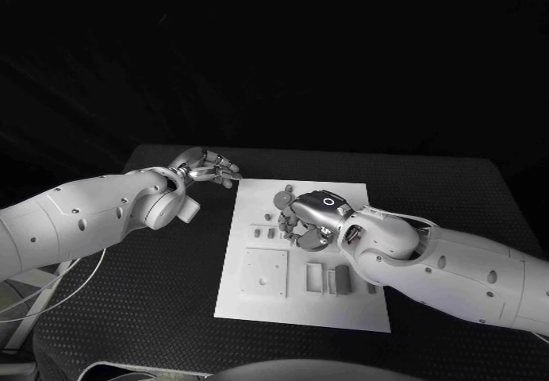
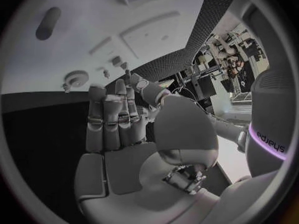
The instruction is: Assemble the parts on the task board
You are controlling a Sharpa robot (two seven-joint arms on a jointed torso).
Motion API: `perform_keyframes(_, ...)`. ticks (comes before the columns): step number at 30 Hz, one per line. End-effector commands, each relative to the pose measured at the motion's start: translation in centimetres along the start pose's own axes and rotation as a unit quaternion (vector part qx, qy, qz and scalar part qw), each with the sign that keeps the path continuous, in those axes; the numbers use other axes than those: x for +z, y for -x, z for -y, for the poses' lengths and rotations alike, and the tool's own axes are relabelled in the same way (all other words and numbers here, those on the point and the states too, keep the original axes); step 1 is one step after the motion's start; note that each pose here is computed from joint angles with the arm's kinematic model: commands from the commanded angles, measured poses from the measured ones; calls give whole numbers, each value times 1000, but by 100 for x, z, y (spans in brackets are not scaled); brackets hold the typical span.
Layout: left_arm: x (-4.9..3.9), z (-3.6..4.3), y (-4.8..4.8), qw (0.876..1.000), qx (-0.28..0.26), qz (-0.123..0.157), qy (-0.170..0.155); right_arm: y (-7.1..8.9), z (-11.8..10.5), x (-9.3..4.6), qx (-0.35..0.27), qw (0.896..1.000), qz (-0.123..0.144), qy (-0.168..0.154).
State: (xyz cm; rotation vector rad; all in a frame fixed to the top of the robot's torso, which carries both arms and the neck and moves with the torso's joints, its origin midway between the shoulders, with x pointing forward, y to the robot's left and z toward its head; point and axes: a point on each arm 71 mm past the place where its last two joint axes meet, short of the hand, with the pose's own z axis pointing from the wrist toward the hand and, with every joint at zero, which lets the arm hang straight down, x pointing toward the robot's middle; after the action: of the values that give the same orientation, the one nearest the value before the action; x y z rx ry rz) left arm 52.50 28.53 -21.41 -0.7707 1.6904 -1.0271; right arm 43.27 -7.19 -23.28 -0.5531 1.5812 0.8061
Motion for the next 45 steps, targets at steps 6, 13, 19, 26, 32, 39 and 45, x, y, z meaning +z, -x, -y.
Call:
perform_keyframes(6, 12, 38, -22, 1000, -3, 2, -9, -234, -88, 26, 4, 1000, -26, 15)
perform_keyframes(13, 12, 37, -21, 1000, -3, 2, -9, -332, -151, 24, 9, 999, -37, 21)
perform_keyframes(19, 16, 43, -33, 1000, -4, 0, -10, -409, -168, 36, 7, 999, -45, 23)
perform_keyframes(26, 18, 44, -37, 1000, -4, -1, -9, -457, -164, 44, 2, 999, -50, 22)
perform_keyframes(32, 18, 42, -37, 1000, -4, -2, -9, -492, -179, 57, 2, 998, -55, 22)
perform_keyframes(39, 15, 40, -35, 1000, -4, -2, -8, -509, -195, 56, 3, 998, -58, 24)
perform_keyframes(45, 13, 40, -37, 1000, -4, -3, -8, -523, -212, 58, 4, 998, -62, 26)
